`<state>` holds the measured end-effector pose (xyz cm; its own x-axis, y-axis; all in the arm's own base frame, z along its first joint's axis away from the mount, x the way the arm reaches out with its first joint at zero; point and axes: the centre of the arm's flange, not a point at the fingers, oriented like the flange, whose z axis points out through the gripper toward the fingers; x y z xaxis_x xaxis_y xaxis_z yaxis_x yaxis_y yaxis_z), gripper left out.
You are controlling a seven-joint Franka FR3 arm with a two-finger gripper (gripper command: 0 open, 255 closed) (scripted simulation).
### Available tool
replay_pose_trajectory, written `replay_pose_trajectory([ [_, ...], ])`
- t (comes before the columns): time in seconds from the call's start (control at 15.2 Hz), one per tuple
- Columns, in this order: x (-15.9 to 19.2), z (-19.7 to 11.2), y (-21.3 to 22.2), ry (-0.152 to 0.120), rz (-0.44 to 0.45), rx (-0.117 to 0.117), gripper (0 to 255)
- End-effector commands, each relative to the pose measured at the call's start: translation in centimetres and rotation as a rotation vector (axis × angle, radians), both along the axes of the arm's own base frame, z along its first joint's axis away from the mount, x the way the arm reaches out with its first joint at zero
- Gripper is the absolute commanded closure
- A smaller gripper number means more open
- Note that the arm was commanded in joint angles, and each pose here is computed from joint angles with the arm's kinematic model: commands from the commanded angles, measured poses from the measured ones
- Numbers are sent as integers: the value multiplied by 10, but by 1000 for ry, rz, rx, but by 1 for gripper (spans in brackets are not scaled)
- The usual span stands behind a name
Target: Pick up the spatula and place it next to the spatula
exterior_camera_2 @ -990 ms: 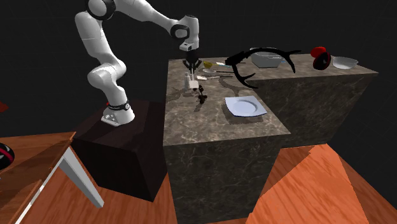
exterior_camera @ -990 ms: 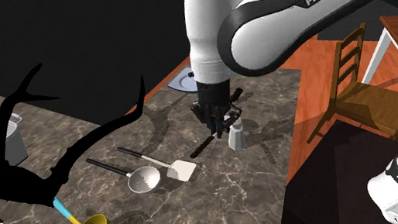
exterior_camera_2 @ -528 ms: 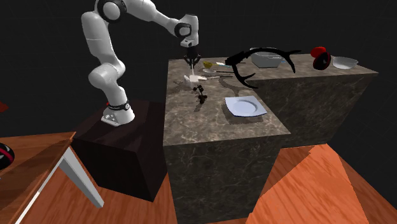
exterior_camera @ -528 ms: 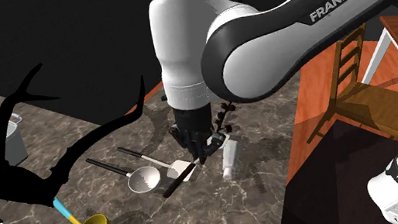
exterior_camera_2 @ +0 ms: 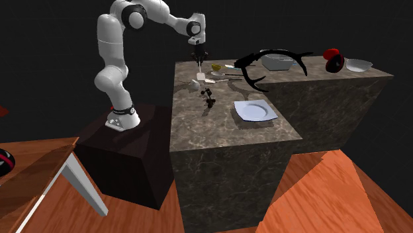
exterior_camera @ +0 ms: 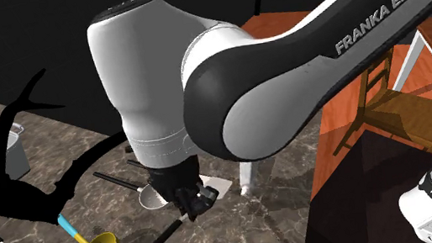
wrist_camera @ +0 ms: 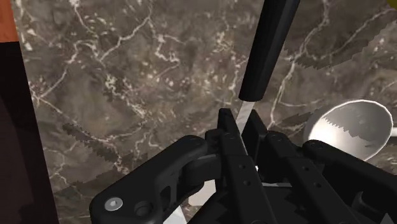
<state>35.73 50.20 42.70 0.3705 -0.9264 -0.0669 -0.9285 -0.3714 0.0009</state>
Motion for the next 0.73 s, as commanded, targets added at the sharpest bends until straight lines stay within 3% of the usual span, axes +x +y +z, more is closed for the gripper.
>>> replay_pose_trajectory([
  [0.0, -6, -3, 25, -1, -3, 0, 255],
  [0.33, -24, -3, 83, -1, -3, 0, 255],
  [0.66, -24, -29, 83, -1, -3, 0, 255],
])
